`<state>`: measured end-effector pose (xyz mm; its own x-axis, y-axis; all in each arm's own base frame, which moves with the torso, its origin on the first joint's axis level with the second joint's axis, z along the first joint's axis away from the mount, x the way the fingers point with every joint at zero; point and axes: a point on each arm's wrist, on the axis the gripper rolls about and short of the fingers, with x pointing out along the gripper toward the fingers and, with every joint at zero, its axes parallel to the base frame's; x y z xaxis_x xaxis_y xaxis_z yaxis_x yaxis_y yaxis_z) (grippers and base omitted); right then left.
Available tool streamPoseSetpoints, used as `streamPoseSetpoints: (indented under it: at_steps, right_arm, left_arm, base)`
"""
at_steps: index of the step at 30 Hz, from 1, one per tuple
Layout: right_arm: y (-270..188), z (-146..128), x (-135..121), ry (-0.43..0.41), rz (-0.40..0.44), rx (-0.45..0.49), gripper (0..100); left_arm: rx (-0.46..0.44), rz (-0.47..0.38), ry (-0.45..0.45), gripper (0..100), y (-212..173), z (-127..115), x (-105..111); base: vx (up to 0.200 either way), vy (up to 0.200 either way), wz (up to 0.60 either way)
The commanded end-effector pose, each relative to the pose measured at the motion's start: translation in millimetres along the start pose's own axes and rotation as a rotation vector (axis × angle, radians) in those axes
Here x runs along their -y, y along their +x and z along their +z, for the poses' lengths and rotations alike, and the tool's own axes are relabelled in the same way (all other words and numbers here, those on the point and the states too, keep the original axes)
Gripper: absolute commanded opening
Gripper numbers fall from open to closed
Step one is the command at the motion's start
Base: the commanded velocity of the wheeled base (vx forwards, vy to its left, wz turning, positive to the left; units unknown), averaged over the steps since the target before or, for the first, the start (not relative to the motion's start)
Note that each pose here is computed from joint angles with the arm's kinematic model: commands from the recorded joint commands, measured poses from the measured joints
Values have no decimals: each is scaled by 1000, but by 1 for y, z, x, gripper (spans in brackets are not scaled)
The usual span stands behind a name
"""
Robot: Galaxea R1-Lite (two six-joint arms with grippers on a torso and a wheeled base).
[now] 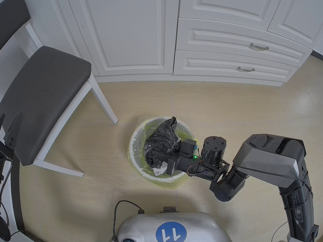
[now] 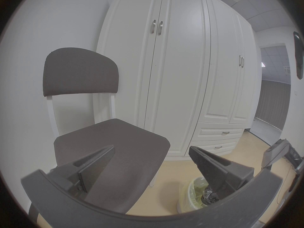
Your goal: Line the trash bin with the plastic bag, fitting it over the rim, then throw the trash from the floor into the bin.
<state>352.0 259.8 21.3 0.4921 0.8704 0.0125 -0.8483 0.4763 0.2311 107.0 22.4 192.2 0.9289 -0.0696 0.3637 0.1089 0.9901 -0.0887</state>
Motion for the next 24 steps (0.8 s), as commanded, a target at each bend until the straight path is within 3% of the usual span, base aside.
streamPoseSetpoints:
  at_steps: [1,7,8,24]
  right_arm:
    - [-2,-17,3,35,15,-27,0]
    - [-2,-16,3,32,36,-18,0]
    - [-2,-17,4,30,36,-15,100]
    - [-4,-10,-4,3,59,37,100]
  left_arm:
    - [3,-1,0,100,-1,0,0]
    - [5,-2,2,100,-1,1,1]
    - [5,-2,2,100,-1,1,1]
    - [18,-4,6,100,-3,3,2]
  base:
    - [0,0,0]
    - [0,0,0]
    - [0,0,0]
    - [0,0,0]
